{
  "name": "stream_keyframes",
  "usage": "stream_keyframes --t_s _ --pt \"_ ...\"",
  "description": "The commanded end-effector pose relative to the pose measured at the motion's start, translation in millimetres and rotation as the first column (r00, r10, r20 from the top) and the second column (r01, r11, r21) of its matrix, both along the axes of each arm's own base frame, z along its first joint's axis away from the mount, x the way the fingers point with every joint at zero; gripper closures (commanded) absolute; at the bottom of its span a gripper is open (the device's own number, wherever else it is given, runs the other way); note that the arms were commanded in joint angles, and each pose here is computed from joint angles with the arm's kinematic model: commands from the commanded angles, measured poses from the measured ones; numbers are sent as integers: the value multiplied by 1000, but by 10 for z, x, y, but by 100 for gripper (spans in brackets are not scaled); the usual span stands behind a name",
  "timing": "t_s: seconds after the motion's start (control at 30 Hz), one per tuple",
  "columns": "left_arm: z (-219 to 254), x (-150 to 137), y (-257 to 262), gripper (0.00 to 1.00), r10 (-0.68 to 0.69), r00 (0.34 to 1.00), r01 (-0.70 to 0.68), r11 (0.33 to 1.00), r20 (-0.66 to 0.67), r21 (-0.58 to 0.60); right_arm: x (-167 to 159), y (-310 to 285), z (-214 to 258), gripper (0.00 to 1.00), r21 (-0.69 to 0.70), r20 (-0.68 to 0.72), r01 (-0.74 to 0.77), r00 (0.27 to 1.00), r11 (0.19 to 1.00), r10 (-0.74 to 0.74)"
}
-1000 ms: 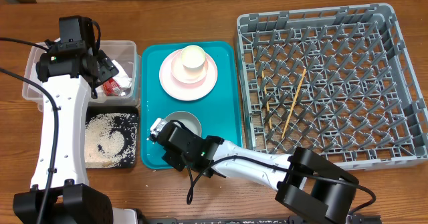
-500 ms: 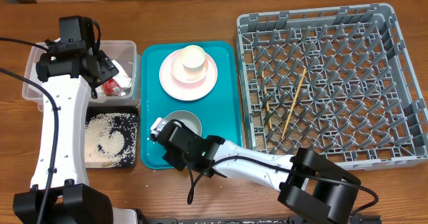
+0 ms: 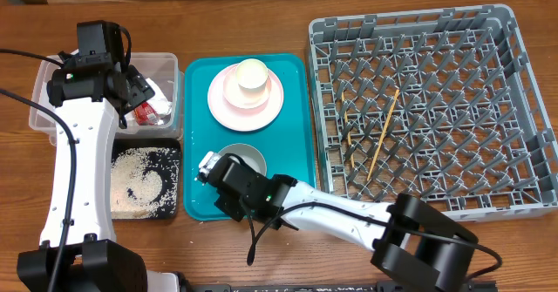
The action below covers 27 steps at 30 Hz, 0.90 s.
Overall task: Sort waste into correct bins and load items into the dishwasher
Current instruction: 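Carry the grey bowl right into the dish rack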
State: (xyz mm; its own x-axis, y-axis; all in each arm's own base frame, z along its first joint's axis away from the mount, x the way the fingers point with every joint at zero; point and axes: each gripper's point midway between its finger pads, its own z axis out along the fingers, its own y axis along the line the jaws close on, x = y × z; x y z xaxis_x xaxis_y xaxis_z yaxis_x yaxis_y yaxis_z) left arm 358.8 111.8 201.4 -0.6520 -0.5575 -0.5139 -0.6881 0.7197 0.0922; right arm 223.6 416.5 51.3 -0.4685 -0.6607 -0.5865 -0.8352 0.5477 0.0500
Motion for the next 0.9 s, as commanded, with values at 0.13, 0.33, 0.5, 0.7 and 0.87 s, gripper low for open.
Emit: stream_keyframes --t_s 0.13,0.33,0.5,0.7,0.87 --pt "135 29 3 0 12 999 -12 1000 48 -7 97 -108 811 96 159 19 80 996 984 -84" --pt "135 29 4 1 12 999 -12 1000 48 -7 111 -504 1631 96 311 -38 228 973 923 -228" --pt "135 29 3 0 12 999 -12 1000 48 -7 80 -1134 2078 96 353 -105 370 929 860 -356" --pt "135 29 4 0 12 999 -12 1000 47 -7 -102 -1757 2394 96 397 -215 450 893 800 -395" --pt "135 29 4 0 12 999 -12 1000 48 -7 -277 -1937 2580 96 465 -332 433 894 772 -302"
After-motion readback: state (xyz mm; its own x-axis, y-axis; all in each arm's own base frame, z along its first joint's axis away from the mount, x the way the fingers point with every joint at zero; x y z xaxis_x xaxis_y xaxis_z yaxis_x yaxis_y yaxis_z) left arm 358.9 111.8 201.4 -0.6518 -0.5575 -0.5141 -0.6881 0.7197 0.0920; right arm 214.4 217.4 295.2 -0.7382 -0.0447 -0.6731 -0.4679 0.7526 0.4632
